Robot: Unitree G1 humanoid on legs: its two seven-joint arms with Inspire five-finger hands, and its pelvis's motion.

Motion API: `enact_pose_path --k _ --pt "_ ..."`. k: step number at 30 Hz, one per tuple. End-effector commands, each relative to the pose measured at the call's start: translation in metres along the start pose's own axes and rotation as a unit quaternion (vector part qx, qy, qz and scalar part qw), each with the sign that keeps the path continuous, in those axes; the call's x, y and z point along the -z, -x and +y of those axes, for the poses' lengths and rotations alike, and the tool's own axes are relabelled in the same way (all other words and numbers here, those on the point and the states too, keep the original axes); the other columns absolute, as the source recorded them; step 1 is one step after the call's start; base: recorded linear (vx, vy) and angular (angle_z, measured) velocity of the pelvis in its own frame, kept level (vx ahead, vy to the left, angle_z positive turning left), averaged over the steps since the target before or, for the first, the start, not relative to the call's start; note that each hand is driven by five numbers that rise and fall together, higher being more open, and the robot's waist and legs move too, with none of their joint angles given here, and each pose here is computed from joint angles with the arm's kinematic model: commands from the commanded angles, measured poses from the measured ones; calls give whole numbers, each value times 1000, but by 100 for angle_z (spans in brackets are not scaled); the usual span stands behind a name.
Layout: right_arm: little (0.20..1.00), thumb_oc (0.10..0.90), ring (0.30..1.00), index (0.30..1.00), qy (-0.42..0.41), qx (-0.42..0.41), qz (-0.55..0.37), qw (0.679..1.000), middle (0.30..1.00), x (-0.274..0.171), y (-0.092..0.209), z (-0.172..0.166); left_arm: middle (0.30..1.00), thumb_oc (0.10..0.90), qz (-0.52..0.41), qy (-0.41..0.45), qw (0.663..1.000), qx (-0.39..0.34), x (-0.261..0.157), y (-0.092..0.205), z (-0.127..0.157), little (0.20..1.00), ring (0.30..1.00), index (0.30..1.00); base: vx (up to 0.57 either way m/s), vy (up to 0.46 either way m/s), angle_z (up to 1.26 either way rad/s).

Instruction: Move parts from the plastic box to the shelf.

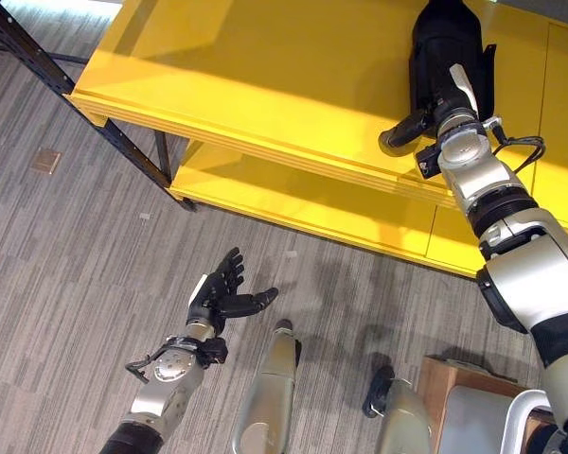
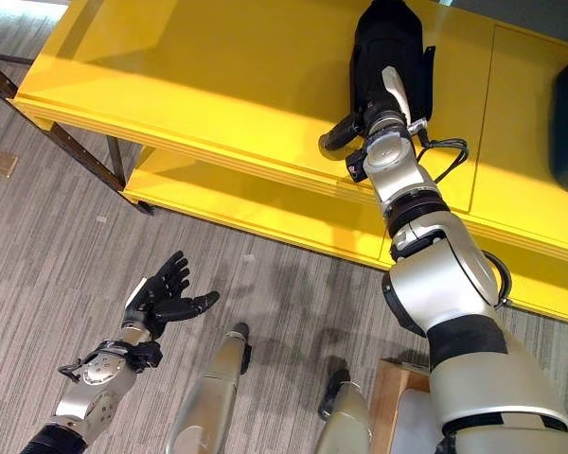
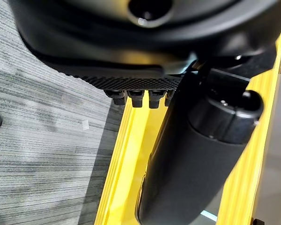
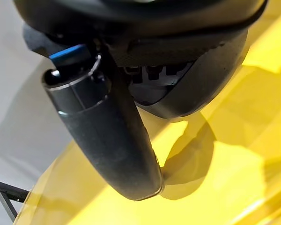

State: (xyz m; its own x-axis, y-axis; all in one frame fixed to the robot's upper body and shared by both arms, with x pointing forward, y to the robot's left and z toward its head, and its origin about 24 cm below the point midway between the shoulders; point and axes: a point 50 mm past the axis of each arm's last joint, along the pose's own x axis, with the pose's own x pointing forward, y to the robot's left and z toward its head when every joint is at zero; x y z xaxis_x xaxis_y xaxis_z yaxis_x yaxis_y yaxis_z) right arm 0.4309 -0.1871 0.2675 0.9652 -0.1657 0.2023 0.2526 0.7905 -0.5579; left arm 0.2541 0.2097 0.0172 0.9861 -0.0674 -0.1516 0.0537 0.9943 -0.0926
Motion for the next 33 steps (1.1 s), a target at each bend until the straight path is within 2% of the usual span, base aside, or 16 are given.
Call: enact_pose_path --k 1,15,33 --pt "1000 900 1000 1000 -41 34 -61 997 1000 -34 -3 -19 1000 900 -101 -10 994 27 -42 -8 -7 1000 1000 1000 0 0 0" --pt "1000 900 1000 1000 -97 22 -83 992 1000 -49 -1 -10 1000 900 -106 -7 994 27 -44 -10 -9 1000 1000 1000 1 -1 0" --pt "1000 900 1000 1000 -116 8 -106 988 1000 -66 2 4 1000 900 -107 -6 994 19 -45 -10 -6 1000 1000 1000 0 0 0"
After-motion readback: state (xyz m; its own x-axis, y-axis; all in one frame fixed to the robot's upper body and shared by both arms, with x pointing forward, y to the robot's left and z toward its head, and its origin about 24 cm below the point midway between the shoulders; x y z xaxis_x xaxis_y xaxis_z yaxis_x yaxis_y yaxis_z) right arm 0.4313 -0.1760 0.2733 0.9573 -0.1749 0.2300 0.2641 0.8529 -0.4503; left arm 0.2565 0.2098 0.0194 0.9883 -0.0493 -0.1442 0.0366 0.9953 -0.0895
